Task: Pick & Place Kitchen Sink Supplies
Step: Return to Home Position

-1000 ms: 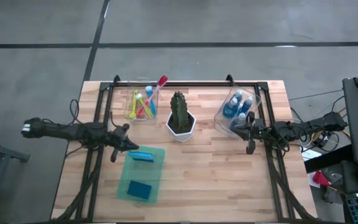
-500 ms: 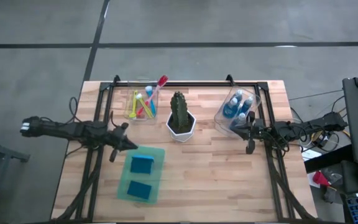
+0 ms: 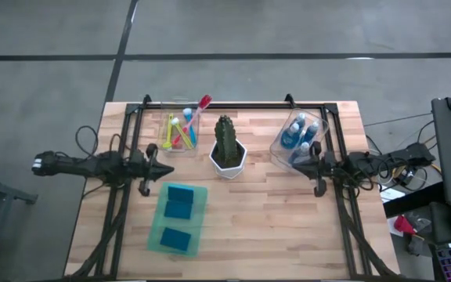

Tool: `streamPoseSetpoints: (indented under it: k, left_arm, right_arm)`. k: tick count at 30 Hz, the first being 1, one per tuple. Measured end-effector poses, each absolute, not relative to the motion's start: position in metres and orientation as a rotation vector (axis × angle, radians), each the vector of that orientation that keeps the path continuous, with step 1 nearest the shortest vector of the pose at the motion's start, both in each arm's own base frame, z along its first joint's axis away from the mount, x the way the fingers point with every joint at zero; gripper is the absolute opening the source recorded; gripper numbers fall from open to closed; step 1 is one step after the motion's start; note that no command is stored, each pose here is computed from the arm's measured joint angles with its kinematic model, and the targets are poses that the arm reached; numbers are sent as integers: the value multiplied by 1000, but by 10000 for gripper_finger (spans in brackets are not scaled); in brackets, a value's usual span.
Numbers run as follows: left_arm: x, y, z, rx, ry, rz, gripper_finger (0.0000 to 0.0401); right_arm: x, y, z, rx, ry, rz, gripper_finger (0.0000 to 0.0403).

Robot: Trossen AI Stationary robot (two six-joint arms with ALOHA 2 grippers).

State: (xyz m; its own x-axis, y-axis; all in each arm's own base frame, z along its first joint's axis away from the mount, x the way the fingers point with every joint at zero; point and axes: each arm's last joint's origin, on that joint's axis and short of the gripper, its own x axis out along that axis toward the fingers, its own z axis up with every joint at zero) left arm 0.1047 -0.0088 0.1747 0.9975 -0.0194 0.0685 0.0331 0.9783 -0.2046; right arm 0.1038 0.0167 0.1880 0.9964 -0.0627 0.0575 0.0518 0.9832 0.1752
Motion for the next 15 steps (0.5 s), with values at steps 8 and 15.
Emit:
streamPoseSetpoints:
  k: [8, 15]
  left_arm:
    - [102, -8, 177, -186, -97, 1, 0]
    - [102, -8, 177, -175, -105, 1, 0]
  right_arm:
    - [96, 15, 181, 122, -156, -57, 8]
    - [95, 14, 178, 102, -121, -73, 8]
